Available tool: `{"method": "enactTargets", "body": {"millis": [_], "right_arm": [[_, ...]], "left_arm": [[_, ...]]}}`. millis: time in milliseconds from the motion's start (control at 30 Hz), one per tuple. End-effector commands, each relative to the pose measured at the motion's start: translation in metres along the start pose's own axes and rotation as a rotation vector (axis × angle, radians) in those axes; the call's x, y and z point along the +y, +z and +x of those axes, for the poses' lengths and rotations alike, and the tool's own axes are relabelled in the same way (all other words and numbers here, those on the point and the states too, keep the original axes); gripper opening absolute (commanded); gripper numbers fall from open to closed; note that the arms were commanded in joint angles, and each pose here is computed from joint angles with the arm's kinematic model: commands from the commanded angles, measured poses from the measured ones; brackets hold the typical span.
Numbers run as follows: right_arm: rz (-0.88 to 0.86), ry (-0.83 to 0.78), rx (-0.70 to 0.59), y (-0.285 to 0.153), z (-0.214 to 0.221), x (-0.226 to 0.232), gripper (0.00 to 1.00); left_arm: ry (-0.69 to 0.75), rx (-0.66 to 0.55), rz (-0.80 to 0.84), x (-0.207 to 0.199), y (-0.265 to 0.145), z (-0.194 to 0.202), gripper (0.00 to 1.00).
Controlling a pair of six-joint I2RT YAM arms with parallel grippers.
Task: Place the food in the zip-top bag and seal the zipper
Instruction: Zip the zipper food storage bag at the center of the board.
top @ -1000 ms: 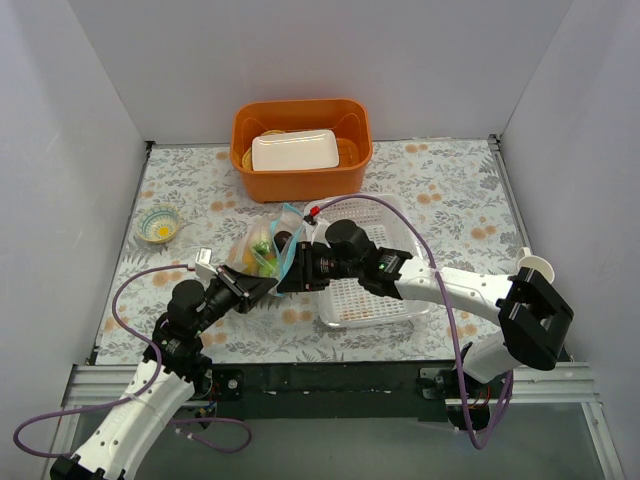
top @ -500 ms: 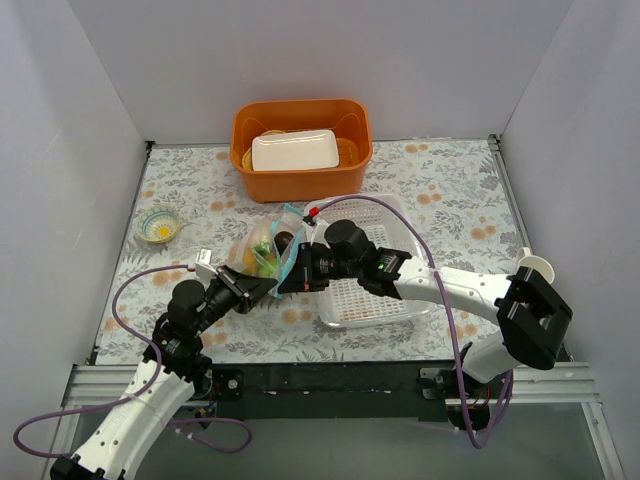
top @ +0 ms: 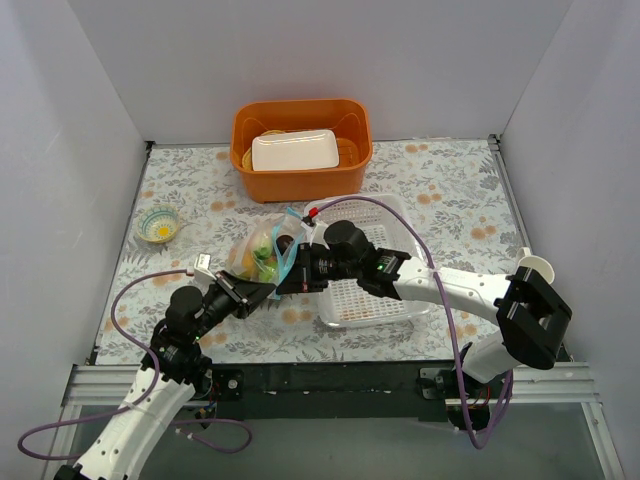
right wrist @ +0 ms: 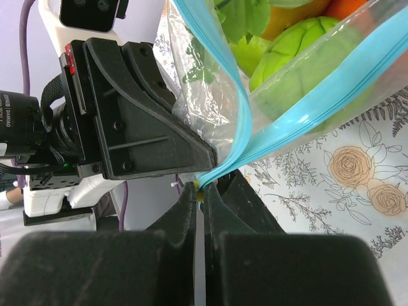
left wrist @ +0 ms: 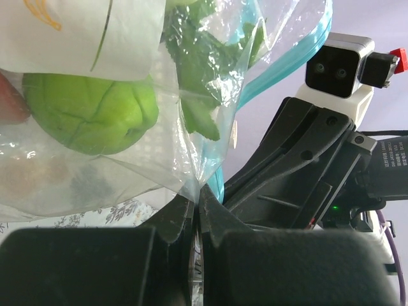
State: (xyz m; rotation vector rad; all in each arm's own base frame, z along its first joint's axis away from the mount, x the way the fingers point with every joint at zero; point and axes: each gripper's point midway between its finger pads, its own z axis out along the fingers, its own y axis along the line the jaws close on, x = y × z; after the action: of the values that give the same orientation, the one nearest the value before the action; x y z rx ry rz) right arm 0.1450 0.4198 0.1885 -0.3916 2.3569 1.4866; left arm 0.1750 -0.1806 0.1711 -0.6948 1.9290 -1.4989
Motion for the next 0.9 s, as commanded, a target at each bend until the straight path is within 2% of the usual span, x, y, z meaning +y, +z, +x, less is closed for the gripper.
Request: {"method": "enactTargets", "body": {"millis": [0, 333, 500, 533, 667, 700, 867], "right_arm": [[-0.047, -0.021, -0.155, -0.008, -0.04, 0.021, 0.01], [-0.014, 0.03, -0.214, -0.018, -0.053, 0.006, 0.01], [-0.033, 0.036, -0.188, -0.016, -0.053, 0.009, 0.01], [-0.032, 0.045, -0.182, -0.015, -0.051, 0.008, 0.01], [-0.044, 0.069, -0.165, -0.014, -0.045, 0.006, 0.01], [-0.041, 0.073, -0.165, -0.014, -0.044, 0.004, 0.01], [-0.031, 0.079, -0.158, -0.013, -0.042, 0.001, 0.01]], "left_arm": [[-0.154, 0.045, -0.042, 0.003, -0.003, 0.009, 0.0], [-0.146, 0.081, -0.029, 0.006, -0.007, 0.017, 0.0], [-0.143, 0.084, -0.017, 0.005, -0.007, 0.017, 0.0], [-0.139, 0.081, -0.006, 0.002, -0.006, 0.016, 0.21], [-0.111, 0.054, 0.066, -0.021, -0.009, 0.01, 0.5], [-0.108, 0.043, 0.069, -0.024, -0.009, 0.008, 0.53], [-0.11, 0.035, 0.086, -0.031, -0.011, 0.006, 0.54]]}}
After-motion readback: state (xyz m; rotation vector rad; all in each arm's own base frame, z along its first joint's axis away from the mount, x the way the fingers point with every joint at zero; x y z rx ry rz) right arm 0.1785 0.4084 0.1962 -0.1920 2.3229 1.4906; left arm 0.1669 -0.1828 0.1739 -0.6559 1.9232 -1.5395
